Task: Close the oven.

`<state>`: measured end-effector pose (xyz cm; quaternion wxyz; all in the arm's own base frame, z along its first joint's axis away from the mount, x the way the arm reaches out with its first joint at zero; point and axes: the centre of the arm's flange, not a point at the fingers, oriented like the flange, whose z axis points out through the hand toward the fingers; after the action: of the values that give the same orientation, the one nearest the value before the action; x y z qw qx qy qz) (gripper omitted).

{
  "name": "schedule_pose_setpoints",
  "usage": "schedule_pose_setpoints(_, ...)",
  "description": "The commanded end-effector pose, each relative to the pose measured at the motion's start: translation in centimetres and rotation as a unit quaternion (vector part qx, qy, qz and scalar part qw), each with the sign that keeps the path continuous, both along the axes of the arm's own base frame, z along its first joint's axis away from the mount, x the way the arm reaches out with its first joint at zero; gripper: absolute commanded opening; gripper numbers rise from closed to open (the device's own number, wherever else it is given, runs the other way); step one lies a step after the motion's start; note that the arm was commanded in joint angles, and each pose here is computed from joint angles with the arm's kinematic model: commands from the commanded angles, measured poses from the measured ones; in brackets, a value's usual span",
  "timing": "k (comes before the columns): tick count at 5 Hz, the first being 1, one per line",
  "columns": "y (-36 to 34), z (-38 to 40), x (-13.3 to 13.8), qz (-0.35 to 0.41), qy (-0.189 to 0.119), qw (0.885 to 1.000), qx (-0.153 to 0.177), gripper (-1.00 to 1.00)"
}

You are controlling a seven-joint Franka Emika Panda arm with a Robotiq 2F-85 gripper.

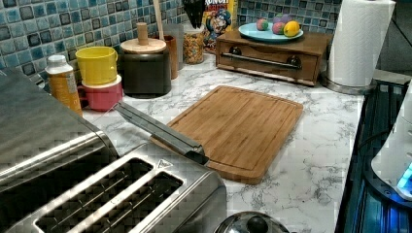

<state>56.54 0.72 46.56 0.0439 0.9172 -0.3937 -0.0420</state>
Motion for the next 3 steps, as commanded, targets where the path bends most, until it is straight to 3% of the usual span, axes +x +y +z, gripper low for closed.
schedule_pose_setpoints(1,1.2,-2.9,-0.9,0.023,-0.005,1.0,-0.013,-1.0)
schedule_pose_setpoints(3,1.3,-10.4,-5.7,0.09,-0.047,0.991,0.084,-1.0)
